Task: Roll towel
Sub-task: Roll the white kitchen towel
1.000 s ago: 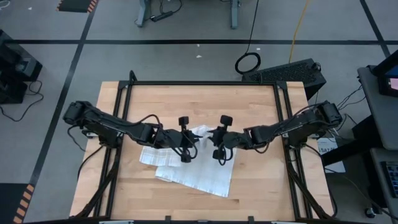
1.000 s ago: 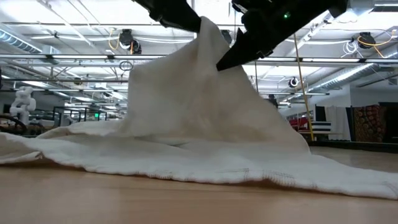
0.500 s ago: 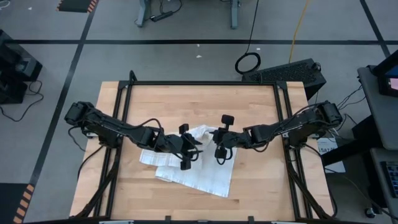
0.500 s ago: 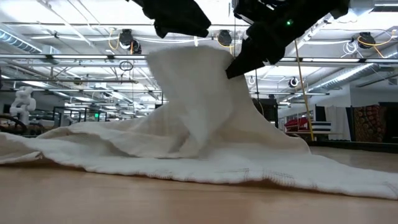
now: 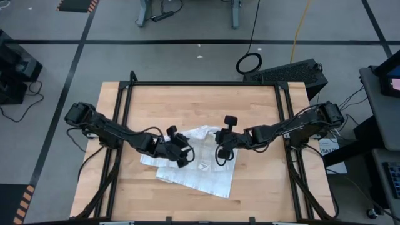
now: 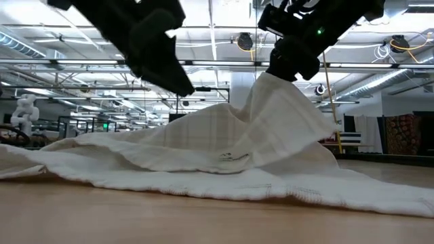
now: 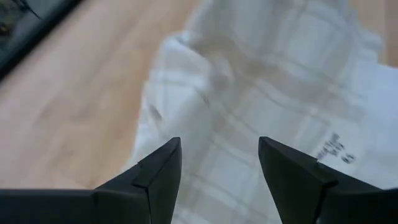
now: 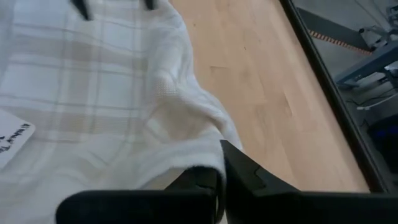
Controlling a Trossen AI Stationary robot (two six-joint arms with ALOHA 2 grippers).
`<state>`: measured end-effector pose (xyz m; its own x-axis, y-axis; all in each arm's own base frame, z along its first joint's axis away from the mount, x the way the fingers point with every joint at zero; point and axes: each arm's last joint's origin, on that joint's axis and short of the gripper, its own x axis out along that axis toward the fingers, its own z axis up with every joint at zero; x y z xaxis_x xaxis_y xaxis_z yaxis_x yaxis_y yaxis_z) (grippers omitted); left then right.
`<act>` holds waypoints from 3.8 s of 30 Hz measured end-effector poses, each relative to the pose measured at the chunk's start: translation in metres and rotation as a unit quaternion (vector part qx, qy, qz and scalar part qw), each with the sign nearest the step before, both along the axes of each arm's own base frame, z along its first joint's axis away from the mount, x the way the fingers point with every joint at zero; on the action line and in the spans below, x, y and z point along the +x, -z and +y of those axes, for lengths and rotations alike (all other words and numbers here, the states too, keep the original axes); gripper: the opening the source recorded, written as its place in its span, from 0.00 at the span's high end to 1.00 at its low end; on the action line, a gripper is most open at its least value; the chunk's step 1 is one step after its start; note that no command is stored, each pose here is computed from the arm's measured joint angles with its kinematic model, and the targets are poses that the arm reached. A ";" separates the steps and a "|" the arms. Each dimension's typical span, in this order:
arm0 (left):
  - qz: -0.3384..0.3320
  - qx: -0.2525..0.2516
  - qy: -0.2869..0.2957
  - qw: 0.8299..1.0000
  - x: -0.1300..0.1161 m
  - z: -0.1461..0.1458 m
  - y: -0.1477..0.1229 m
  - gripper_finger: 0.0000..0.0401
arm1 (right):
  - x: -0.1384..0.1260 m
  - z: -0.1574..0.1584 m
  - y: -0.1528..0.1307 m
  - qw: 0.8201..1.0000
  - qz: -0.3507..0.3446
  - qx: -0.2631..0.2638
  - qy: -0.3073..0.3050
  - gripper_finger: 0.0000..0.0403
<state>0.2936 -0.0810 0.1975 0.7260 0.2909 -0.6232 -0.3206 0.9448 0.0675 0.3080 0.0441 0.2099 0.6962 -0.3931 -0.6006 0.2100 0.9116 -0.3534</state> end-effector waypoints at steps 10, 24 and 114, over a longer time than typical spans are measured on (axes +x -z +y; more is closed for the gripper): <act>-0.024 -0.023 0.102 0.994 -0.018 -0.047 0.017 0.45 | 0.000 -0.001 0.000 1.000 0.003 -0.004 0.003 1.00; 0.136 0.024 0.117 0.984 -0.063 -0.080 0.030 0.45 | -0.006 -0.001 0.006 0.999 0.028 0.018 0.024 1.00; 0.118 0.276 0.038 0.953 -0.012 0.020 -0.070 0.99 | -0.065 0.125 0.089 0.979 0.007 0.172 -0.108 0.55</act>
